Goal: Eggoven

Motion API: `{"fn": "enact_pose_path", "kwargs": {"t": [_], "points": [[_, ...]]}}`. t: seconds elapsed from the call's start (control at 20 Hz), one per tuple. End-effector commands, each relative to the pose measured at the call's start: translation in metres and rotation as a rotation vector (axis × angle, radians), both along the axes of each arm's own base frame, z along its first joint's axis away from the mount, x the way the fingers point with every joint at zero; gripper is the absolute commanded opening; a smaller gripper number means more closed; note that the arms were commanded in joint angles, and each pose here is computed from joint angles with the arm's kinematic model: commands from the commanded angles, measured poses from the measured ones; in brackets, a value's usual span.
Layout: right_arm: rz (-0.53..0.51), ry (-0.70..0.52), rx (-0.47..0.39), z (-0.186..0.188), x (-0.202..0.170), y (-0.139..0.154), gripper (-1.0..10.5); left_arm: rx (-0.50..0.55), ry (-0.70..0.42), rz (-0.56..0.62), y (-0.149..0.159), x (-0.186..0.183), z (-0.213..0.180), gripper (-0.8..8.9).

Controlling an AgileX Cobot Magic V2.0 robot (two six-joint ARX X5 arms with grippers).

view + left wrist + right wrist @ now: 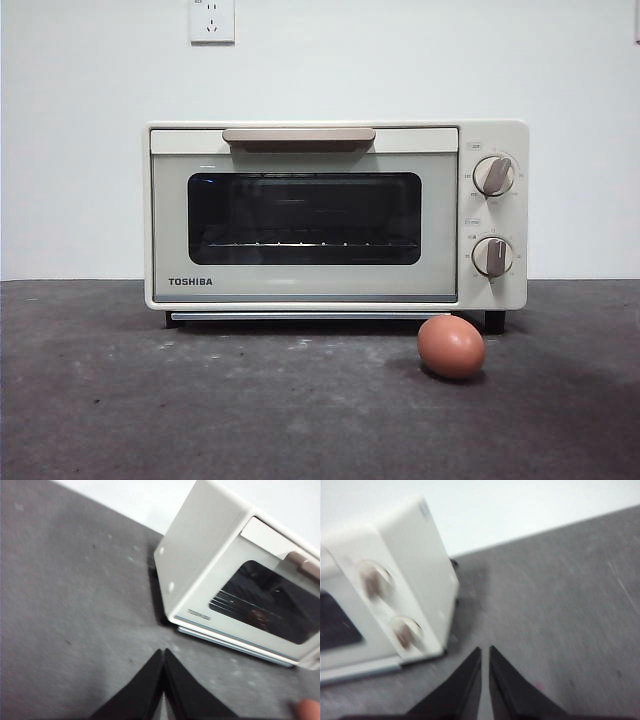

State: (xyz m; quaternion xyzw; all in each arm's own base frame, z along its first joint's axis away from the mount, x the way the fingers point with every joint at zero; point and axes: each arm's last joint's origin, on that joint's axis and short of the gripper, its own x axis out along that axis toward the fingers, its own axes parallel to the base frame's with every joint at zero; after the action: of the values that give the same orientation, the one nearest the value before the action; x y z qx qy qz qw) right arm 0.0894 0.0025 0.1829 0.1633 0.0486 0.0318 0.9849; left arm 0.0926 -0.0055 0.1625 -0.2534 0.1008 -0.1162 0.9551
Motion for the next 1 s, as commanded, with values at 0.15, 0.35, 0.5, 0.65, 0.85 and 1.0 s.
{"fn": "enact_pose_path", "kwargs": {"t": [0.15, 0.35, 0.5, 0.65, 0.85, 1.0], "points": [[0.006, -0.06, 0.034, 0.045, -0.014, 0.0, 0.1, -0.071, -0.016, -0.034, -0.001, -0.008, 0.036, 0.07], [0.07, -0.005, -0.004, 0.076, -0.022, 0.002, 0.1, -0.031, -0.015, -0.087, -0.003, -0.011, 0.063, 0.07], [0.164, 0.089, -0.048, 0.095, -0.023, 0.004, 0.1, 0.014, 0.012, -0.154, -0.004, -0.011, 0.083, 0.07], [0.282, 0.201, -0.084, 0.111, -0.022, 0.007, 0.1, 0.071, 0.061, -0.233, -0.006, -0.01, 0.102, 0.07], [0.45, 0.355, -0.112, 0.126, -0.018, 0.011, 0.1, 0.142, 0.129, -0.347, -0.008, -0.007, 0.12, 0.07], [0.532, 0.455, -0.129, 0.133, -0.016, 0.014, 0.1, 0.182, 0.19, -0.407, -0.009, -0.006, 0.127, 0.07]]}}
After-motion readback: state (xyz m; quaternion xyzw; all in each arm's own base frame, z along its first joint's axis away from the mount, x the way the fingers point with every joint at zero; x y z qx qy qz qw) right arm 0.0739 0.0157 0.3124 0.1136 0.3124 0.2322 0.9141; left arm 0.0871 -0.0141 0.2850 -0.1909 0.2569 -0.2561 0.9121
